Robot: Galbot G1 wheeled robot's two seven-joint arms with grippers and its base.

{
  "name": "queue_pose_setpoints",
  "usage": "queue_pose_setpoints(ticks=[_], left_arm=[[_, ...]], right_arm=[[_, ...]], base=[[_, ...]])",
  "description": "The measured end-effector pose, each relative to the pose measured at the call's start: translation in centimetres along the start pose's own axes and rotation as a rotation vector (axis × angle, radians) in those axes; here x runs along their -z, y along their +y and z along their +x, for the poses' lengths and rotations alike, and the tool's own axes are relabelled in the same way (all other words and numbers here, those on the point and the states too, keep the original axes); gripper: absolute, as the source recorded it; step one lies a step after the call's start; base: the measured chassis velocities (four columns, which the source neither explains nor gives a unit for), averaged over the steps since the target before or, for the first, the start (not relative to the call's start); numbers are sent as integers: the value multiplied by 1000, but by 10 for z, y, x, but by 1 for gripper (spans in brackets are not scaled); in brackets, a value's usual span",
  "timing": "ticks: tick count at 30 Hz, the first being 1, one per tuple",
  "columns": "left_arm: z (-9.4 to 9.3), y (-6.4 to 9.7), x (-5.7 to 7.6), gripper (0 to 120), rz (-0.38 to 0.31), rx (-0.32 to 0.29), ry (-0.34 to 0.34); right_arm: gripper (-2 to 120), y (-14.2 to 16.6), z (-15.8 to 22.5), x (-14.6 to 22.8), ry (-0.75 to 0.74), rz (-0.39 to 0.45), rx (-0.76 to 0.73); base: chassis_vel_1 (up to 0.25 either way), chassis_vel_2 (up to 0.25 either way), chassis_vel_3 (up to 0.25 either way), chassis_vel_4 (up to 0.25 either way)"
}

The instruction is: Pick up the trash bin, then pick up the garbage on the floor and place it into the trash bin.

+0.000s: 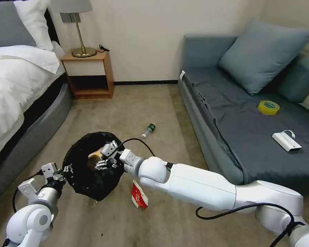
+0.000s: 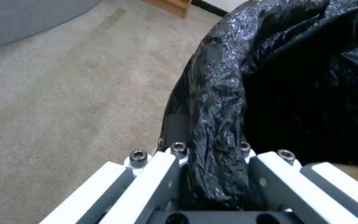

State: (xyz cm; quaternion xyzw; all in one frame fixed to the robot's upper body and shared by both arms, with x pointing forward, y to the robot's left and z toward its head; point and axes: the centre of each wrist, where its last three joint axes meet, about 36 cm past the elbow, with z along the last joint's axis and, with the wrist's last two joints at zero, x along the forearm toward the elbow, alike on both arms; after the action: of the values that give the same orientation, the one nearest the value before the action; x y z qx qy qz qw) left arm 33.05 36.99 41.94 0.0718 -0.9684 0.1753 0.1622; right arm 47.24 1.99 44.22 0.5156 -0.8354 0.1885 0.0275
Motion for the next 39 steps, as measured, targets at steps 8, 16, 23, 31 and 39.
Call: queue_pose_setpoints(ticks=[8,16,23,31,39], left_arm=[[-2,4,-2,4,-4,22,-6],[0,11,5,4,-56,97,-70],[-3,29,5,4,-91,160,-89],[-2,33,9,4,-92,167,-100],[-3,31,8,4,-92,149,-98]], right_arm=[[100,0,1,15,-28,-45,-31],[100,-13,22,4,64,-298,-219],[100,4,39,-46,358,-504,-298],[100,33,33,-60,676,-800,-197],[100,39,17,-102,826,-849,-218]], base=[[0,0,0,0],[0,0,0,0],[0,0,0,0],[0,0,0,0],[0,0,0,0]])
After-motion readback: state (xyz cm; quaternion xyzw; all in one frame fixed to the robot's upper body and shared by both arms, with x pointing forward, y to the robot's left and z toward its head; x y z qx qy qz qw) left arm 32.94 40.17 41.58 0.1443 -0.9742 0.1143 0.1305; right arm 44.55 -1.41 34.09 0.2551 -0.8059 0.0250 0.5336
